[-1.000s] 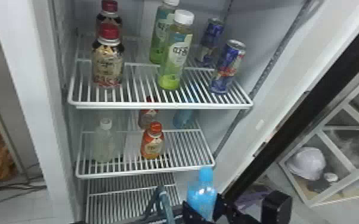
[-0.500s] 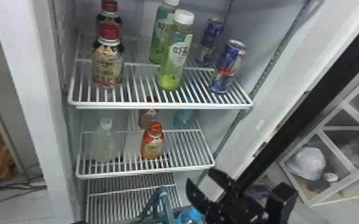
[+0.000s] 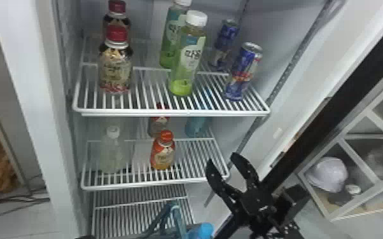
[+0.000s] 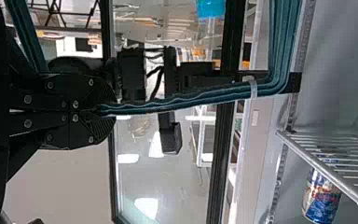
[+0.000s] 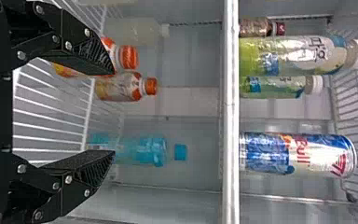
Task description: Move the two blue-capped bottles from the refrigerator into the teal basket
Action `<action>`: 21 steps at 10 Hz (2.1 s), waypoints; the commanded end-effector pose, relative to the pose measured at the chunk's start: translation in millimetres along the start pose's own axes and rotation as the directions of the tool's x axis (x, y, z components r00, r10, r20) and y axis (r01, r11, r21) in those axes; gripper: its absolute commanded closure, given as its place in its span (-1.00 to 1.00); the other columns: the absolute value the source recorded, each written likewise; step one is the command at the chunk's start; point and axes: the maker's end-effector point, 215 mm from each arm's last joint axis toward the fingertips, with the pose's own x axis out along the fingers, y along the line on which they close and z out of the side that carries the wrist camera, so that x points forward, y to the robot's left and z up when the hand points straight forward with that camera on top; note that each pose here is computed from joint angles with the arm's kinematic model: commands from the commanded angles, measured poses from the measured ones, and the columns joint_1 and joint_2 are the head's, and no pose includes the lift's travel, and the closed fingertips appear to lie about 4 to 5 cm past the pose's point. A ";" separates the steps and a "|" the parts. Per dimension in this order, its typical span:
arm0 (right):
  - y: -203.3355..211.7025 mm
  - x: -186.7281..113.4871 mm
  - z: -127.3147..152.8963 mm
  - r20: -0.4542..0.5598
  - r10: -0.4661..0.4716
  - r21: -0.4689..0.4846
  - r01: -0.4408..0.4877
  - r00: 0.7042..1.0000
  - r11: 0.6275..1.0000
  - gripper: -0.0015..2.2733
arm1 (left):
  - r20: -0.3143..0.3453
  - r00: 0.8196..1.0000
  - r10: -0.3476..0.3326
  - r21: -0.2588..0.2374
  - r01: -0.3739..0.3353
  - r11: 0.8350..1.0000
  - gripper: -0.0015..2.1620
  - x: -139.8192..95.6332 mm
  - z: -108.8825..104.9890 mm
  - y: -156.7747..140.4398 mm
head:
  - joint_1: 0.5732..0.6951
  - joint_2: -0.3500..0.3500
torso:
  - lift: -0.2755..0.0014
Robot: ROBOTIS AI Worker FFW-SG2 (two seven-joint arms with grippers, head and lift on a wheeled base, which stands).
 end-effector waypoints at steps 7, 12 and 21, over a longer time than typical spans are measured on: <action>-11.9 52.6 -13.3 0.093 -0.103 0.015 0.102 0.990 0.995 -0.60 | -0.002 1.000 -0.001 0.004 0.001 1.000 0.07 2.2 0.9 -1.1 | 1.00 -1.00 | 0.01; -35.6 110.5 -32.8 0.087 -0.161 -0.032 0.164 0.983 0.986 -0.73 | -0.022 1.000 0.005 0.004 -0.005 1.000 0.07 3.4 -2.7 0.2 | 1.00 -1.00 | 0.01; -59.4 174.2 -45.0 0.053 -0.202 -0.055 0.205 0.978 0.977 -0.79 | -0.032 0.999 0.003 -0.002 -0.003 1.000 0.07 6.4 -4.3 1.0 | 1.00 -1.00 | 0.01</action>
